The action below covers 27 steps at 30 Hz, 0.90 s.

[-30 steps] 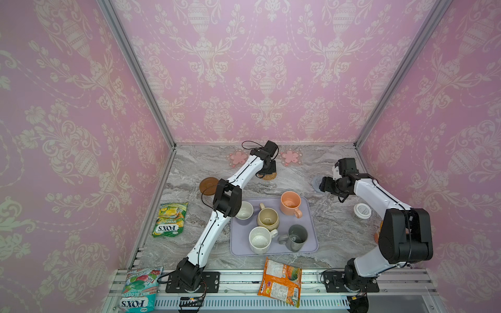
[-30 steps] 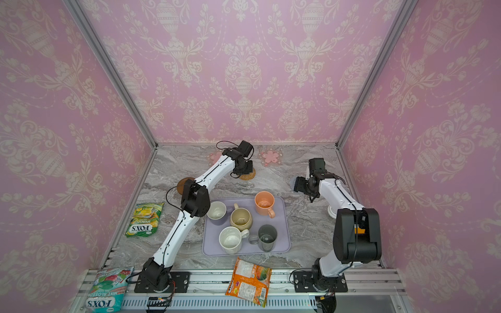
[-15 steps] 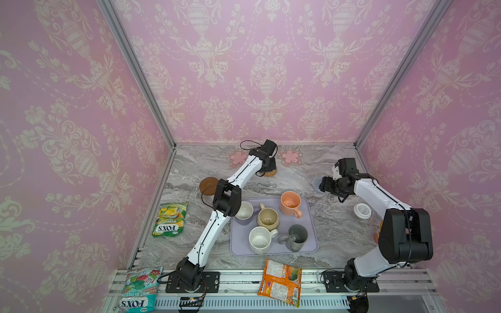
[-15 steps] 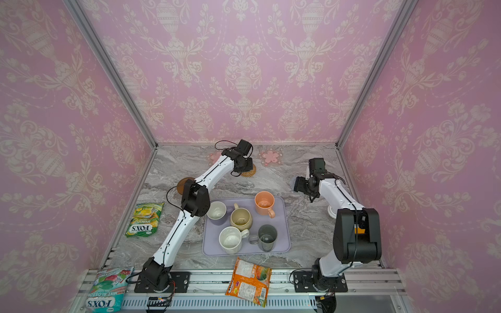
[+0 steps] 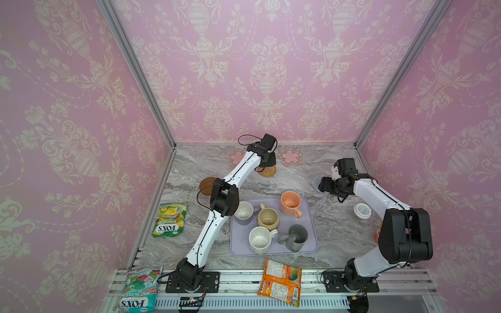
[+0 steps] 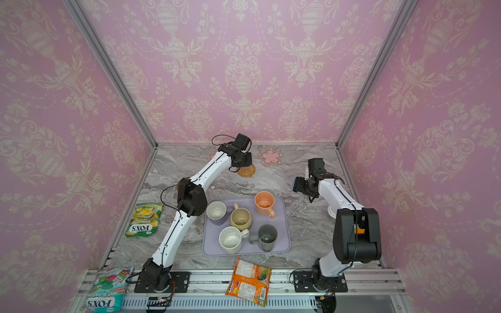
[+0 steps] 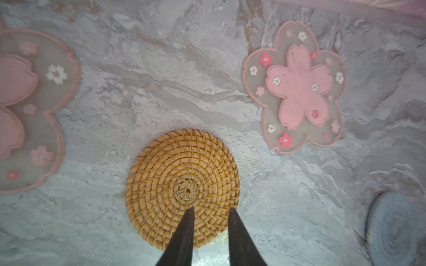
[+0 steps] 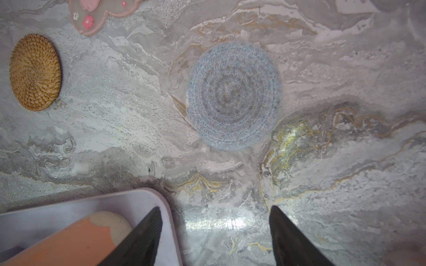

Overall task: Place cups on coasters
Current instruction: Move the coaster to the top-center of the table.

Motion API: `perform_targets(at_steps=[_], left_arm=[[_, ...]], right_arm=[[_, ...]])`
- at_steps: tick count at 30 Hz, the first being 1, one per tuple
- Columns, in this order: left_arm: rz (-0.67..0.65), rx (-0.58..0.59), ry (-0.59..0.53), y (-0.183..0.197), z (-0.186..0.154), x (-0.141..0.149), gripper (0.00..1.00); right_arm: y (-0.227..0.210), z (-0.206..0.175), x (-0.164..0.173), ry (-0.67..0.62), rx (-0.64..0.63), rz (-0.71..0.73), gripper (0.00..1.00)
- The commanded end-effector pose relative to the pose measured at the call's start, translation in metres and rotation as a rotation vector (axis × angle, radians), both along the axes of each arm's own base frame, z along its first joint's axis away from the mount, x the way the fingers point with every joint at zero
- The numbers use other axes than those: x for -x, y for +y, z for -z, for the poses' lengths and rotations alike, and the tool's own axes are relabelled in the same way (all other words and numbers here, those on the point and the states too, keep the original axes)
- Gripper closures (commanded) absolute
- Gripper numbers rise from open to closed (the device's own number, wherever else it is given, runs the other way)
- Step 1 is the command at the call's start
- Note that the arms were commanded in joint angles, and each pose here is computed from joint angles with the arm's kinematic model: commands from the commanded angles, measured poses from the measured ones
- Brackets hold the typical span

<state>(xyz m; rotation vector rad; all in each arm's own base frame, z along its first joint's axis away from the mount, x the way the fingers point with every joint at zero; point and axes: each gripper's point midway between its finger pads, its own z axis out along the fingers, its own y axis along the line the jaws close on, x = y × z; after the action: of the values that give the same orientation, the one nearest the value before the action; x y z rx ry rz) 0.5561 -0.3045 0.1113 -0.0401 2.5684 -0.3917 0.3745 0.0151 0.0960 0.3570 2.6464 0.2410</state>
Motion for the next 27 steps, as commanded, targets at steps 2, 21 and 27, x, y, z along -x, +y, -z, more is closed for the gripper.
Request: perform_targets(at_steps=[2,21,27], left_arm=[[0.053,-0.036,-0.065,0.015,-0.060,0.018,0.71],[-0.129,-0.037,-0.109,0.175,-0.071,0.132,0.69],[-0.185,-0.090,-0.100,0.206,-0.069,0.145,0.68]], right_arm=[[0.001,-0.002,-0.012,-0.013,0.012,-0.013,0.27],[0.005,0.025,-0.068,0.010,-0.018,0.026,0.47],[0.007,0.037,-0.073,0.041,0.005,0.028,0.48]])
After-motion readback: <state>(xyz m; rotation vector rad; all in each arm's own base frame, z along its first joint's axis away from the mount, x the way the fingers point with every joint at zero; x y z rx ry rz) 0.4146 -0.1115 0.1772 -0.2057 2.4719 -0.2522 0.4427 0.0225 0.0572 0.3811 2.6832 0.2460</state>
